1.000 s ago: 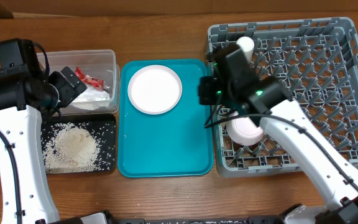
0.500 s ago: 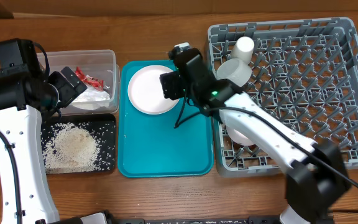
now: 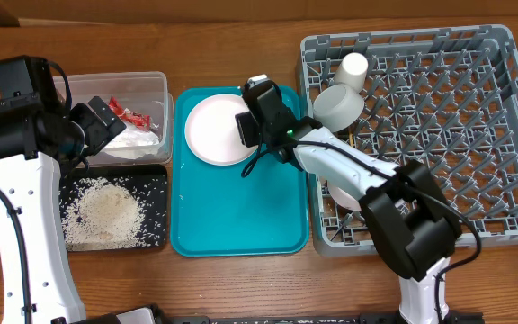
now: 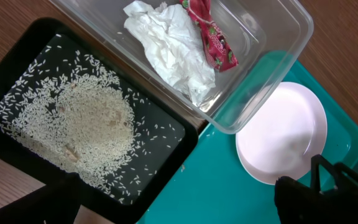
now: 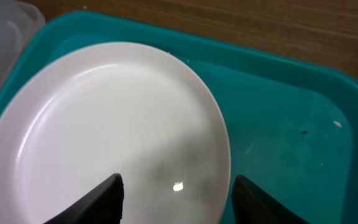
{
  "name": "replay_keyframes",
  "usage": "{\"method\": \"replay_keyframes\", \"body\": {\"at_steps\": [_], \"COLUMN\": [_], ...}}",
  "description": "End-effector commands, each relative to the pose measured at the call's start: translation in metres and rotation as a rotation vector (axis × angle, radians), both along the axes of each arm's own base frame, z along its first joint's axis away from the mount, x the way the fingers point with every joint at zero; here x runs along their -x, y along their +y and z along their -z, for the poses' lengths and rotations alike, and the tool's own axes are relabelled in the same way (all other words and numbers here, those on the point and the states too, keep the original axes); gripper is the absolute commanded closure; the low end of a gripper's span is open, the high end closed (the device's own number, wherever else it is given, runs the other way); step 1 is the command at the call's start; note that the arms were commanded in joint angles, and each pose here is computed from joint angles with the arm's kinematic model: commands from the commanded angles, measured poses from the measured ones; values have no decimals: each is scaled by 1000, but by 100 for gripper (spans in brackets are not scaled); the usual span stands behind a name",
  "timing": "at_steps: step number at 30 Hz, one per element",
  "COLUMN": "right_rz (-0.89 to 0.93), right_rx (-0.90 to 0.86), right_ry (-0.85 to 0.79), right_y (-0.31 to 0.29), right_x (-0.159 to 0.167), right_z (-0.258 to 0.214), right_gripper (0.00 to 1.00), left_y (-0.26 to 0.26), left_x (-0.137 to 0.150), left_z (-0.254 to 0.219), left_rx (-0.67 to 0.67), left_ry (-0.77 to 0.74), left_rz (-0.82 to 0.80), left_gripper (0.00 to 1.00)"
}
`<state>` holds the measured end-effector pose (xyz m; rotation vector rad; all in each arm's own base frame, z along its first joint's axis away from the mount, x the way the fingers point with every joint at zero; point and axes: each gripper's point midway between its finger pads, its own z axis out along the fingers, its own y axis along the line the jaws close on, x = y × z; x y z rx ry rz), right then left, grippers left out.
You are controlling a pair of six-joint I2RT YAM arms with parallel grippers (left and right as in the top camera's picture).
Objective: Sort waste into correct bins and load items into the dishwasher
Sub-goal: 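Move the right gripper to the pink plate's edge and grasp it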
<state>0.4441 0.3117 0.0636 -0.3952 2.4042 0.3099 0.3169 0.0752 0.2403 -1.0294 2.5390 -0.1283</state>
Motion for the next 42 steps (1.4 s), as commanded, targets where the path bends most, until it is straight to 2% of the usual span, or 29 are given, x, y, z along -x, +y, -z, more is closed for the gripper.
{"method": "replay_keyframes", "body": {"at_steps": [1,15,21,42], "right_rz": [5,27,31,52], "right_rx": [15,50,51,24], "right_ry": [-5,45,61,132], "right_y": [-1,-14,-15,-16], "right_x": [-7,-9,-7,5], "right_z": [8,38,43,56], "right_gripper": [48,59,79,80], "left_y": [0,0,0,0], "left_x": [-1,-1,-1,-1], "left_z": [2,2,2,2], "left_rx": [5,5,5,5], "left_ry": [4,4,4,4], "left_rz": [-3,-3,-3,-3], "left_gripper": [0,0,0,0]}}
